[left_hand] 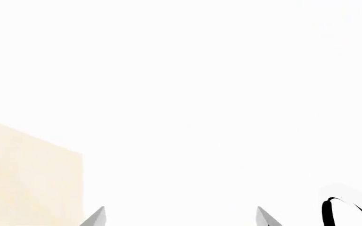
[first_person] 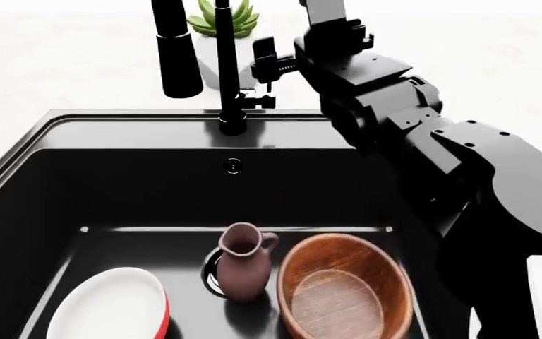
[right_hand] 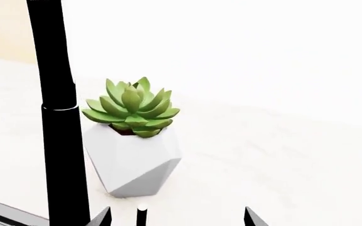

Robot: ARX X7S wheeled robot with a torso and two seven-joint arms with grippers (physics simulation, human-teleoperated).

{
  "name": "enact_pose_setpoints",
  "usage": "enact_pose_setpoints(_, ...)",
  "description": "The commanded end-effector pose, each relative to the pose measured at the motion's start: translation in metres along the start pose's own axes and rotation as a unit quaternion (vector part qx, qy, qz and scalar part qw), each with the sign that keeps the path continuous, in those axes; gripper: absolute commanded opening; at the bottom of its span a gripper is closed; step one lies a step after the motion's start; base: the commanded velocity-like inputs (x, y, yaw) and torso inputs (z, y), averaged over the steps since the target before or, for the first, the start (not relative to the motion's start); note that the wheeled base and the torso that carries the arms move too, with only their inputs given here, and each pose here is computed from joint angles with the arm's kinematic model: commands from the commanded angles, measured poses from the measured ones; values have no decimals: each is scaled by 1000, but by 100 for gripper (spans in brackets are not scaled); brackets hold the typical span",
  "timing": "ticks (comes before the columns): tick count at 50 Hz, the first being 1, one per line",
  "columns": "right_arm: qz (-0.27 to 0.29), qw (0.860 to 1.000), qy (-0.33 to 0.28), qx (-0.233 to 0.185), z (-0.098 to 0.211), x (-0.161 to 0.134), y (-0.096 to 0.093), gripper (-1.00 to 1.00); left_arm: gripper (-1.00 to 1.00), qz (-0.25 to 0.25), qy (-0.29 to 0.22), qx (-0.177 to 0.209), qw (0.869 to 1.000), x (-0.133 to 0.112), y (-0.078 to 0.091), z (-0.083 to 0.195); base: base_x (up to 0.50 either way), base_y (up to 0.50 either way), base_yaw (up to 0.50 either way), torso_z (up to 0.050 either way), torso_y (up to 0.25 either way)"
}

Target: Pick the bowl and bowl and place them in the sink. Then turn on the water.

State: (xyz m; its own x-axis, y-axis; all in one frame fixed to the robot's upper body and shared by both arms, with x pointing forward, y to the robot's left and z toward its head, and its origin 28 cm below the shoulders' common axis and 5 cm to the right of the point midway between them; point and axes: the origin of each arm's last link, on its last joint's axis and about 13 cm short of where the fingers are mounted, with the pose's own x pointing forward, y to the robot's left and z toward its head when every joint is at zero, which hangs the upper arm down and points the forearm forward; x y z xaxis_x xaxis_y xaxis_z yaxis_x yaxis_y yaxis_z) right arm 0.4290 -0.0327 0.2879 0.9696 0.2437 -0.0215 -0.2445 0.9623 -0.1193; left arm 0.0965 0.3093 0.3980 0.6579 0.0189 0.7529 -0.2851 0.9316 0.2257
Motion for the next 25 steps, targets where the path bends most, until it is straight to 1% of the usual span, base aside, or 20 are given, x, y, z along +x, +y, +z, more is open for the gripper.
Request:
enact_pose_setpoints(1, -13, 1000, -3, 8, -12, 1, 2, 100, 100, 1, -1, 0, 1000, 0, -1, 0, 0, 0, 0, 0, 0)
enact_pose_setpoints(14, -9, 1000, -4, 3, -14, 1, 2, 100, 100, 11, -1, -3, 1000, -1, 1, 3, 0, 0, 0, 0, 0)
enact_pose_setpoints(21, -5, 1000, -10, 3, -10, 2, 1, 100, 100, 7, -7, 7, 1000, -1, 1, 2, 0, 0, 0, 0, 0)
enact_pose_setpoints(22, -4, 1000, -10, 3, -11, 2, 1, 100, 100, 7, -8, -2, 1000, 0, 1, 3, 0, 0, 0, 0, 0)
enact_pose_setpoints(24, -3, 1000, -10, 4, -11, 2, 1, 100, 100, 9, -9, 2, 1000, 0, 1, 3, 0, 0, 0, 0, 0)
enact_pose_setpoints(25, -3, 1000, -10, 3, -11, 2, 1, 100, 100, 12, -10, -5, 1000, 0, 1, 3, 0, 0, 0, 0, 0)
